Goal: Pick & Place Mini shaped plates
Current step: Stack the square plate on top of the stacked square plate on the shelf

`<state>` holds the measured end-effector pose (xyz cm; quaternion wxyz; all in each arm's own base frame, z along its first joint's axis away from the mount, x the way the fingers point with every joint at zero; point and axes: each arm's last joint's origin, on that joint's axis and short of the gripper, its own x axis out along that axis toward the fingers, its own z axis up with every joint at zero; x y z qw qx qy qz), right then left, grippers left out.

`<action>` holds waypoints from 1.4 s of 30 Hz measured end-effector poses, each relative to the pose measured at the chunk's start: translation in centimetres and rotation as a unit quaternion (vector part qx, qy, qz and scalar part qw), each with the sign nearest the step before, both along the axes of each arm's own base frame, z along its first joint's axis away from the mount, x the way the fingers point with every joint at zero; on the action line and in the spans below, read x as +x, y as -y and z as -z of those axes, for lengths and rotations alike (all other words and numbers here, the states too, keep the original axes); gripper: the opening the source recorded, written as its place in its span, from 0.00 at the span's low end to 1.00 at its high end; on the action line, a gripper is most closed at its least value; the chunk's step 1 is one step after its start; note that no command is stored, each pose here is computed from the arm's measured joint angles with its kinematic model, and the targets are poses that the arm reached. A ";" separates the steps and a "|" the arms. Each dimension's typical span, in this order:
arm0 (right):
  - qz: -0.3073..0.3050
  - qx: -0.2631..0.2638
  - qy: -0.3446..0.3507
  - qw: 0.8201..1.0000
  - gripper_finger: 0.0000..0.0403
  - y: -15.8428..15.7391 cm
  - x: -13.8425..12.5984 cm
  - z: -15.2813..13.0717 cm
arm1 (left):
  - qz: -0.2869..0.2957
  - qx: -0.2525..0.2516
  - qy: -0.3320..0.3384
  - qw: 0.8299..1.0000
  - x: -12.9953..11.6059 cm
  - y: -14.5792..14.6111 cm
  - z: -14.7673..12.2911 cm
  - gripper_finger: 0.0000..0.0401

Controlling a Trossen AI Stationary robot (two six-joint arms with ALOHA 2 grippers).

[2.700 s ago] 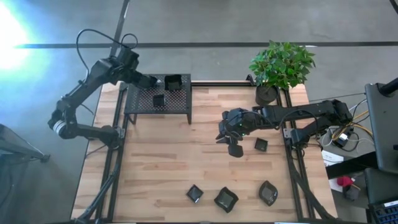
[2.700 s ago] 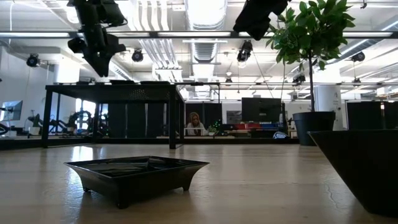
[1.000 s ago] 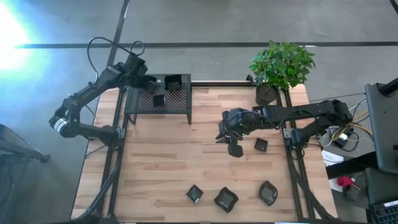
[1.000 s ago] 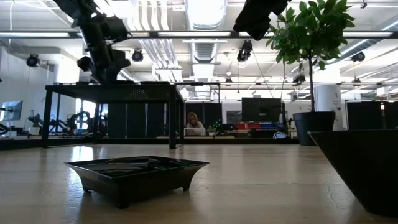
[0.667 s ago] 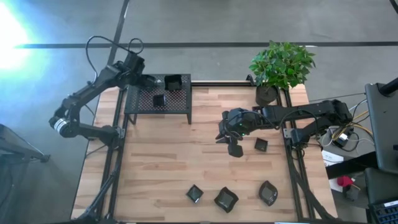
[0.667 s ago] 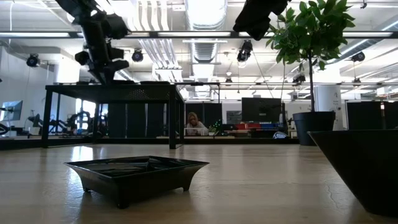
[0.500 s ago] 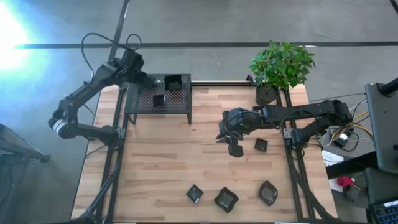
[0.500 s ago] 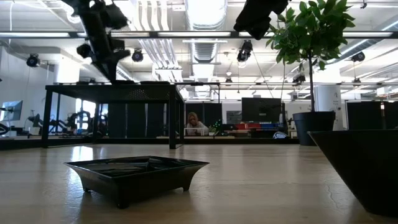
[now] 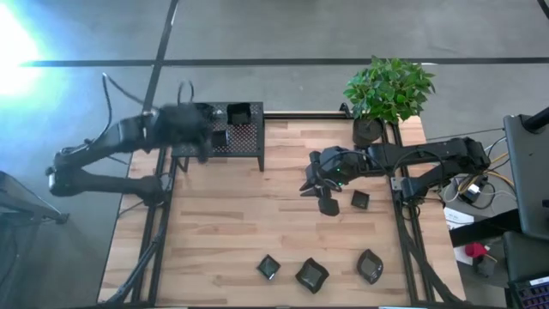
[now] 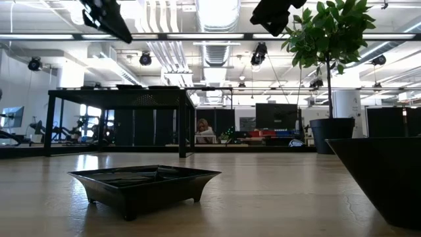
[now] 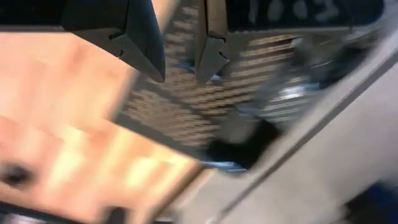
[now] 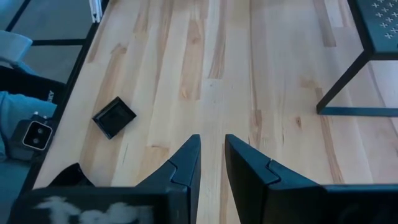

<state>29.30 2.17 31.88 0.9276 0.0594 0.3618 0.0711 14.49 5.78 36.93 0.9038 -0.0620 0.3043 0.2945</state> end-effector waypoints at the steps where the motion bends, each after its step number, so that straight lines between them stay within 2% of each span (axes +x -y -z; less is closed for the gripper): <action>1: 0.000 0.000 0.000 1.000 0.17 0.0 0.0 0.0 | 0.032 -0.001 0.000 0.999 0.3 1.0 0.3 0.21; 7: -0.007 -0.005 0.002 1.000 0.17 0.0 0.0 0.0 | 0.180 0.024 -0.014 0.983 2.5 6.9 3.1 0.21; 14: -0.037 -0.021 0.006 0.999 0.17 -1.0 -0.1 0.0 | 0.286 0.051 0.010 0.957 5.0 13.3 6.5 0.21; 18: -0.046 -0.022 0.006 0.999 0.17 -1.5 -0.1 0.0 | 0.297 0.034 -0.010 0.954 6.8 15.5 8.9 0.21; 21: -0.055 -0.025 0.007 0.998 0.17 -1.8 -0.2 0.0 | 0.289 0.001 -0.041 0.956 8.2 16.6 10.7 0.21; 29: -0.098 -0.053 0.016 0.994 0.17 -2.9 -0.3 0.0 | 0.330 -0.094 -0.083 0.936 11.8 19.3 13.8 0.21; 34: -0.111 -0.054 0.016 0.992 0.17 -3.6 -0.5 0.0 | 0.344 -0.112 -0.084 0.929 13.4 20.8 14.8 0.21; 42: -0.122 -0.053 0.017 0.991 0.17 -4.2 -0.6 0.0 | 0.317 -0.170 -0.079 0.930 14.9 22.5 17.2 0.21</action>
